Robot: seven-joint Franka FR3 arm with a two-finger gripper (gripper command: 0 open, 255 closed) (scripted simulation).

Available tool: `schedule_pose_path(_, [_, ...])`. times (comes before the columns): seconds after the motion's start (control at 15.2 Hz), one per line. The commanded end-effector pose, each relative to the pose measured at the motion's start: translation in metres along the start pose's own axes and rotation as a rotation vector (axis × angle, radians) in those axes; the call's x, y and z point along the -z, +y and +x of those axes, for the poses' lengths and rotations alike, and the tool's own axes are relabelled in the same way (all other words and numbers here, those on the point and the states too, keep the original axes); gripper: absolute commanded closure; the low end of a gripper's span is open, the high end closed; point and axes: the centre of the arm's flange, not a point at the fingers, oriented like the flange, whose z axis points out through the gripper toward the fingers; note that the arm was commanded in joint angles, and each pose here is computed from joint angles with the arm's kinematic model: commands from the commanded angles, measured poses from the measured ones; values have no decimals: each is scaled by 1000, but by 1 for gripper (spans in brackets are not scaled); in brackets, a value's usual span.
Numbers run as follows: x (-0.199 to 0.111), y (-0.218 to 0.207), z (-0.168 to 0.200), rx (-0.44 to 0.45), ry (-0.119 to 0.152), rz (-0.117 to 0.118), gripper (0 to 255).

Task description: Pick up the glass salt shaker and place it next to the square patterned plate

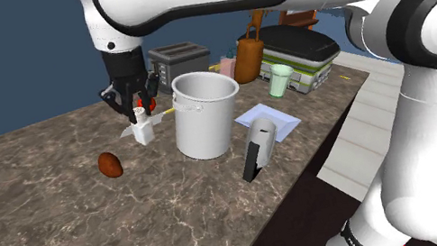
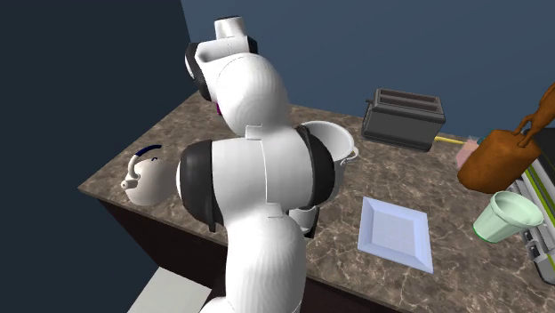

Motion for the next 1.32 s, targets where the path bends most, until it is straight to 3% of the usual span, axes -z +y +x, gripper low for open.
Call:
schedule_pose_path(0.0, [-2, 27, -4, 0, 0, 0, 255])
schedule_pose_path(1.25, [-31, 273, -44, 0, 0, 0, 255])
